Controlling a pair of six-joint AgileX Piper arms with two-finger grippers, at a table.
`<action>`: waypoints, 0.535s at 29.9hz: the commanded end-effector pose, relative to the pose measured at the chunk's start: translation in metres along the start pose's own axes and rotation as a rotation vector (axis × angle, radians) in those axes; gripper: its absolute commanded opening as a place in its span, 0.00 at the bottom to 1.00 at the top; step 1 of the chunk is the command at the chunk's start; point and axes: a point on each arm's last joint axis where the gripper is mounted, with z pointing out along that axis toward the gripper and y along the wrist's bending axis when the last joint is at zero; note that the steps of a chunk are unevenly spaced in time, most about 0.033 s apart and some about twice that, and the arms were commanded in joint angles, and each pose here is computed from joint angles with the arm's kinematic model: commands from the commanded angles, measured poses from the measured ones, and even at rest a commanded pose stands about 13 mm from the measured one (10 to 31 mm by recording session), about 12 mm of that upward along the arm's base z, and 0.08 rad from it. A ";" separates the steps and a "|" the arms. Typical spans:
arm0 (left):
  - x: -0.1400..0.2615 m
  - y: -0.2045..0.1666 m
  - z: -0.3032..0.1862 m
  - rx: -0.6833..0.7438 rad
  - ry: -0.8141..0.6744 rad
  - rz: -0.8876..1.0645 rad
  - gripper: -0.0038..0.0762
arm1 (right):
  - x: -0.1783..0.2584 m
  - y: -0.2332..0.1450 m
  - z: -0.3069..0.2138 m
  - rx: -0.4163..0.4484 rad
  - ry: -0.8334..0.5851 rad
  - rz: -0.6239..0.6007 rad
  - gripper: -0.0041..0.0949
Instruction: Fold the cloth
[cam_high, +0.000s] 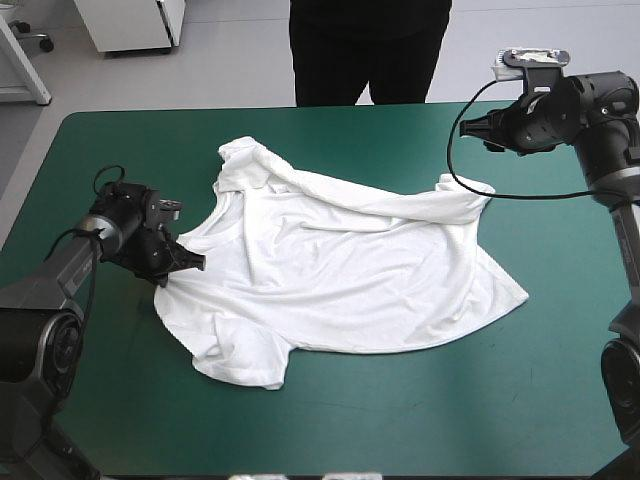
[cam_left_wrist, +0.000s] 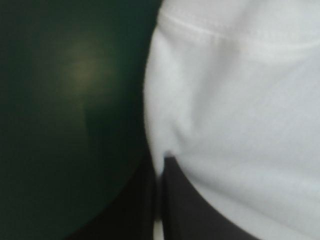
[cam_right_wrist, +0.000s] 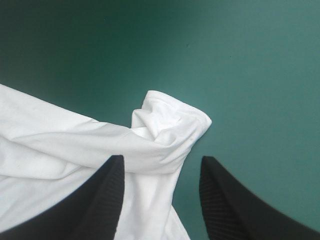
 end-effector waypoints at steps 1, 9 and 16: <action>-0.012 0.031 -0.029 -0.055 -0.151 -0.071 0.04 | -0.010 -0.002 -0.033 -0.002 -0.124 -0.003 0.48; -0.035 0.101 -0.055 -0.114 -0.326 -0.228 0.04 | -0.010 -0.002 -0.033 -0.002 -0.120 -0.002 0.48; -0.075 0.127 -0.053 -0.151 -0.378 -0.241 0.04 | -0.009 -0.001 -0.033 -0.004 -0.115 0.000 0.46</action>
